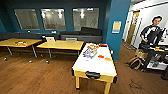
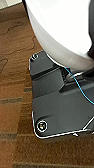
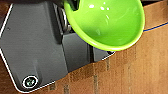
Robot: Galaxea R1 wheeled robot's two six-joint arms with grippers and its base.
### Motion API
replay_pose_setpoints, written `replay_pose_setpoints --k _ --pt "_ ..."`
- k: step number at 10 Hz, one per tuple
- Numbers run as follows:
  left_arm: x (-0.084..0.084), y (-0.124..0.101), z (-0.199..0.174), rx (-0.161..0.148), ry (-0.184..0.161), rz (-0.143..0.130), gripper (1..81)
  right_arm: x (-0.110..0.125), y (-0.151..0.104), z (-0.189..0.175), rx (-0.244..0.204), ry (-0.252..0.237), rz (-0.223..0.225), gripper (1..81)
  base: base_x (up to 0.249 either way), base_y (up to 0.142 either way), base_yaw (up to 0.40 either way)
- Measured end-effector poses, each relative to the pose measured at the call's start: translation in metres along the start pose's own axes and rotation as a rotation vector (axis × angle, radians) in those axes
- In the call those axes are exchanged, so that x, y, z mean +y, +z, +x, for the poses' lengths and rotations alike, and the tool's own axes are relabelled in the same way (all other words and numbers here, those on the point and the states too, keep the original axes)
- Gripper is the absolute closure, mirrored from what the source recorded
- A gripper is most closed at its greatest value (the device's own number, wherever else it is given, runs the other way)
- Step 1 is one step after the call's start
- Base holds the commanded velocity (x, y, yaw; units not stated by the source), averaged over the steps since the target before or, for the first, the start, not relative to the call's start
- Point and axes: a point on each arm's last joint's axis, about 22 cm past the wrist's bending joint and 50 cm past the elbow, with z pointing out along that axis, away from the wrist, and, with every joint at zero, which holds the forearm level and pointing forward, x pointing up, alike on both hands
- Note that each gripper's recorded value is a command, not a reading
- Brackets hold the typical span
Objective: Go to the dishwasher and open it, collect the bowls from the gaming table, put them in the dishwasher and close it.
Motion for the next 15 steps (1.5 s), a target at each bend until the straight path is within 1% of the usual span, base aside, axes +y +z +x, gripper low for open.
replay_pose_setpoints --k 5,7,8,9,10,15 --pt "0.0 0.0 0.0 0.0 0.0 0.0 81.1 -0.001 0.0 -0.007 -0.004 0.003 0.004 81.1 -0.097 0.0 0.0" --pt "0.004 0.002 -0.002 0.0 0.0 -0.005 81.1 -0.004 0.001 -0.01 -0.006 0.0 0.01 81.1 0.0 0.0 0.0" --pt "0.005 0.002 -0.007 -0.005 -0.004 -0.005 81.1 -0.006 0.001 -0.014 -0.012 0.001 0.012 81.1 0.0 0.0 0.0" --pt "0.004 0.002 -0.006 -0.006 -0.004 -0.004 81.1 -0.007 0.002 -0.014 -0.012 0.0 0.014 81.1 0.0 0.0 0.0" --pt "0.002 0.002 -0.002 -0.002 -0.001 -0.002 81.1 -0.008 0.003 -0.007 -0.005 -0.004 0.016 81.1 0.0 0.0 0.0" --pt "0.006 0.006 0.004 0.003 0.002 -0.009 81.1 -0.01 0.004 -0.006 -0.005 -0.005 0.018 81.1 -0.013 0.0 0.0"
